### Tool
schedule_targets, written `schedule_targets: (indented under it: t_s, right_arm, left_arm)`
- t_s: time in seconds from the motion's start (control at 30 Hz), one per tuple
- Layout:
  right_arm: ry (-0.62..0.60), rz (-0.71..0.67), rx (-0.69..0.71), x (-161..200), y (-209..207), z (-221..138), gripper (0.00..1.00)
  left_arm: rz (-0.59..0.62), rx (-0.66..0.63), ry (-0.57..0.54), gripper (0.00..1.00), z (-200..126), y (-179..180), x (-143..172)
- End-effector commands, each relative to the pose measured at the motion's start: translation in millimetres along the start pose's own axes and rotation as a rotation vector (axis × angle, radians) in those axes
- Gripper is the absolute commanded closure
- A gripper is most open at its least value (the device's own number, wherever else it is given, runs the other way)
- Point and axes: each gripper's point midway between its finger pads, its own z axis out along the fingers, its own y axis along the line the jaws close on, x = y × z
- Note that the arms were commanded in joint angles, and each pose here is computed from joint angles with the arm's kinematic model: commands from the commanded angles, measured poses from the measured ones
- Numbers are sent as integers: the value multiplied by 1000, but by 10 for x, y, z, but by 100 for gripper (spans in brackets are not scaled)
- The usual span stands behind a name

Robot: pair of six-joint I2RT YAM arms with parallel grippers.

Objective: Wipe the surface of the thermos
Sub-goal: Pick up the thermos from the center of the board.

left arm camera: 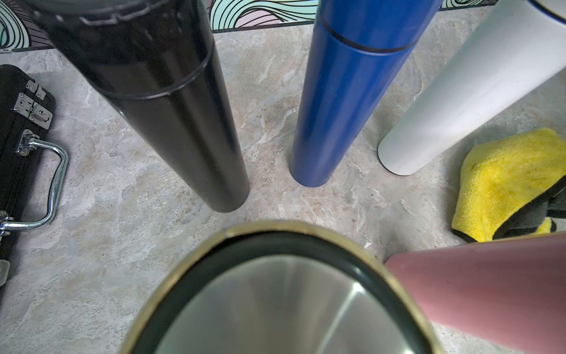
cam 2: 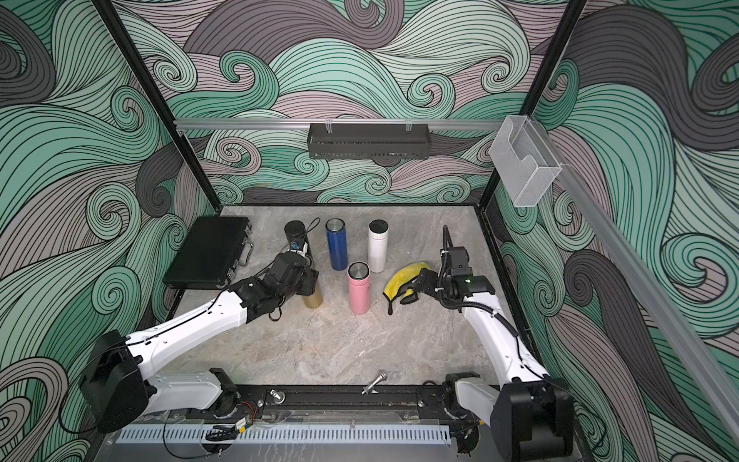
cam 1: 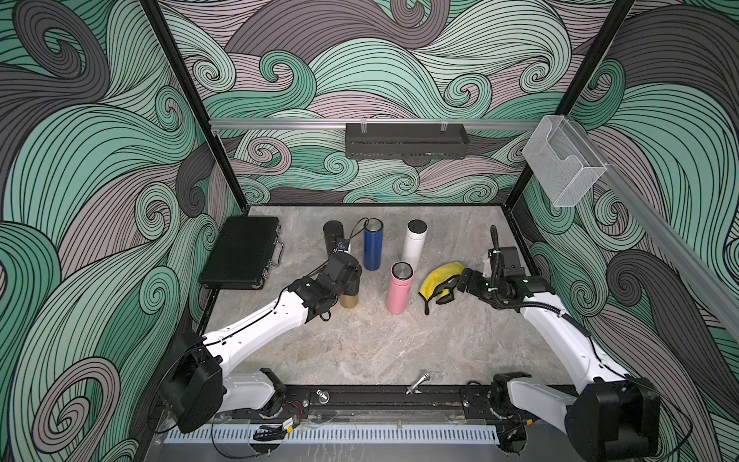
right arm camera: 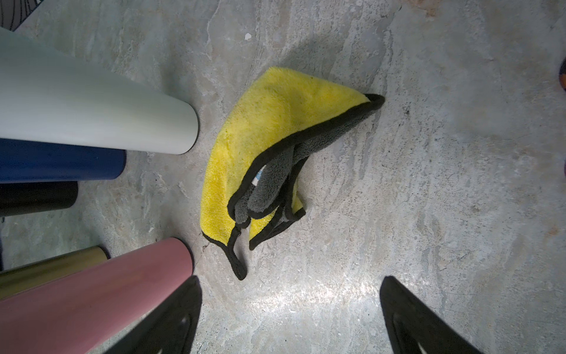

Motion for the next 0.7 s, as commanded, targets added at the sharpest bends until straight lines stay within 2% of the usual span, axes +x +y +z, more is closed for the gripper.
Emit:
schedule_targets:
  t_s: [0.0,0.13,0.37,0.43,0.57,0.67]
  right_arm:
    - [31,15,13,56,-18,130,9]
    - [37,10,25,23,20,261,1]
    - [-67,-175,165,-299,1,267,1]
    - [-46,-173,194,-368,-1,319,1]
    - [-34,-125,161,-473,148,488,1]
    - [-59,-200,171,-556,282,589,1]
  left_arm:
    - [-4,-1,7,100,-18,0,16]
    - [-28,28,8,100,-149,-10,-21]
    - [-75,100,1,100,-375,-26,-10]
    - [-80,92,-5,100,-386,-1,-12]
    - [-88,82,-11,100,-383,17,-20]
    - [-86,74,-13,100,-368,26,-22]
